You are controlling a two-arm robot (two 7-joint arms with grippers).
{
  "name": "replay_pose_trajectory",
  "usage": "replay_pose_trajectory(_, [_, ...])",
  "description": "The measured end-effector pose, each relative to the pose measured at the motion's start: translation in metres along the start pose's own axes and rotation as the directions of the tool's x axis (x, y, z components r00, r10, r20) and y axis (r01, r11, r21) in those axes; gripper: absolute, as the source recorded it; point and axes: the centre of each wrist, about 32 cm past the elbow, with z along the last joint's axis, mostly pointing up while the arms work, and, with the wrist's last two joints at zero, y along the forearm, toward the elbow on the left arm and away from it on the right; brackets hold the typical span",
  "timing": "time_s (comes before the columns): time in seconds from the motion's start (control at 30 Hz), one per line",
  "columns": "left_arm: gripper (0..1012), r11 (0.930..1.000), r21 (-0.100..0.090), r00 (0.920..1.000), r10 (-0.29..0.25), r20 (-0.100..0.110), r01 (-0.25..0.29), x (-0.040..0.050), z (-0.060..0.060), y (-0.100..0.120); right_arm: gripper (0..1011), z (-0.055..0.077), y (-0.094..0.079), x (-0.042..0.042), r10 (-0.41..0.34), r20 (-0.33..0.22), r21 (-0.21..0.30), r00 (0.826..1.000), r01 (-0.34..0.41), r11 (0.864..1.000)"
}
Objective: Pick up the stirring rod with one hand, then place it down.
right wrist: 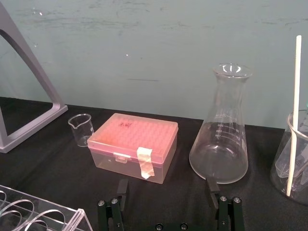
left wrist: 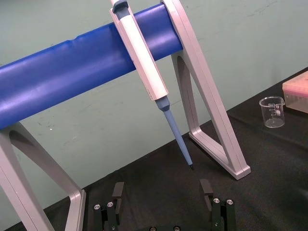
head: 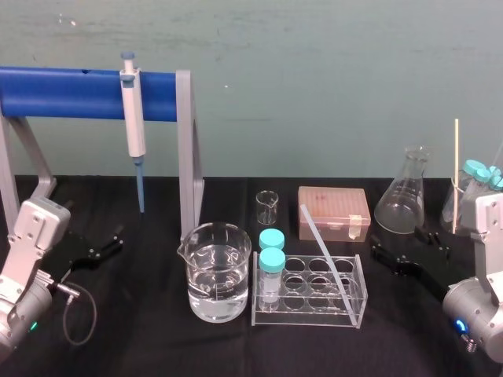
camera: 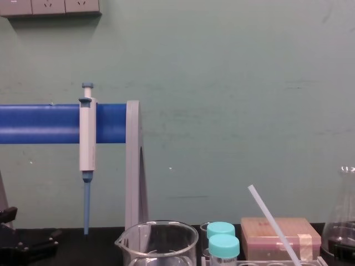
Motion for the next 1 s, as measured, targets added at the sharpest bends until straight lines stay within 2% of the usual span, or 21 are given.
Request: replay_pose_trajectory(1.0, [1000, 1.0000, 0.000, 1.0000, 0.000, 0.000, 0.000, 0.0000, 0.0000, 0.0000, 1002, 0.0002, -0.0002, 0.0000, 0.000, 0.000, 0.003, 1.000, 0.000, 1.000])
